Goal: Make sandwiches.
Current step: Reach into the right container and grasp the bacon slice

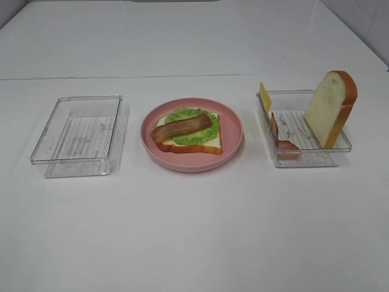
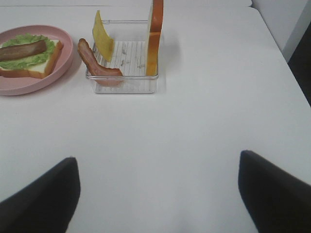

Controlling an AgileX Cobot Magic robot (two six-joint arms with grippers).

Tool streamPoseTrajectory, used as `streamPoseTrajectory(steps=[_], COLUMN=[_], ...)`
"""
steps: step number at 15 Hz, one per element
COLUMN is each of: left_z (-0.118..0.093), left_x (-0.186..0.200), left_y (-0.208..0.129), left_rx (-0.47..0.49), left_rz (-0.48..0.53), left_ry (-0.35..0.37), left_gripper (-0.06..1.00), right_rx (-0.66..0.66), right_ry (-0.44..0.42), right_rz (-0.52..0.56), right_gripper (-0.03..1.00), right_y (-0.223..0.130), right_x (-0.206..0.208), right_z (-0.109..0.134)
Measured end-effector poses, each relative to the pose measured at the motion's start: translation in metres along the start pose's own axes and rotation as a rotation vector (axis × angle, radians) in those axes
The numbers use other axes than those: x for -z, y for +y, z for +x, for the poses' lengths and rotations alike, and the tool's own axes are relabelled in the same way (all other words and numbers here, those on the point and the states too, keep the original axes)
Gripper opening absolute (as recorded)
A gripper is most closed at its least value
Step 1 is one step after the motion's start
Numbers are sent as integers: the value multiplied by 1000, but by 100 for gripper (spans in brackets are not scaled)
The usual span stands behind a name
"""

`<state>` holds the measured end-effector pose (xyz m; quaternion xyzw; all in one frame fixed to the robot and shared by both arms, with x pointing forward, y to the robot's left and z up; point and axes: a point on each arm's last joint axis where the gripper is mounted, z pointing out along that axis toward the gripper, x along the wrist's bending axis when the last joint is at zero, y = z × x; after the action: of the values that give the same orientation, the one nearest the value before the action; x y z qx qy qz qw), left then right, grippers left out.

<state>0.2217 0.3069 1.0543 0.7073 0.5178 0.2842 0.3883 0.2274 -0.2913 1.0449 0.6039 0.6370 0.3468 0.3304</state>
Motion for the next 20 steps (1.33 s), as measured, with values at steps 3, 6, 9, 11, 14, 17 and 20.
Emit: streamPoseTrajectory(steps=[3,6,9,11,14,17,20], left_z=[-1,-1,-1,-1,-1,-1,-1], left_x=[-4,-11,-11,-12,-12,-12,-12], left_y=[6,5,6,6,6,6,6], left_rx=[-17,-13,-12,-12,-12,-12,-12], left_rz=[-76,-93,-104,-103,-103,-103,-103], left_ry=[-7,-13,-15,-15,-15,-15,-15], left_gripper=[89,89,89,89,89,89,89], right_rx=[-4,-11,-22,-66,-82,-100,-108], right_ry=[2,7,11,58,132,206,242], right_rz=[48,143,238,320,392,469,547], right_gripper=[83,83,83,83,83,83,83], right_y=[4,14,31,61,94,131,153], right_x=[-6,-18,-36,-61,-84,-122,-163], right_z=[-1,-2,-4,-3,0,1,-1])
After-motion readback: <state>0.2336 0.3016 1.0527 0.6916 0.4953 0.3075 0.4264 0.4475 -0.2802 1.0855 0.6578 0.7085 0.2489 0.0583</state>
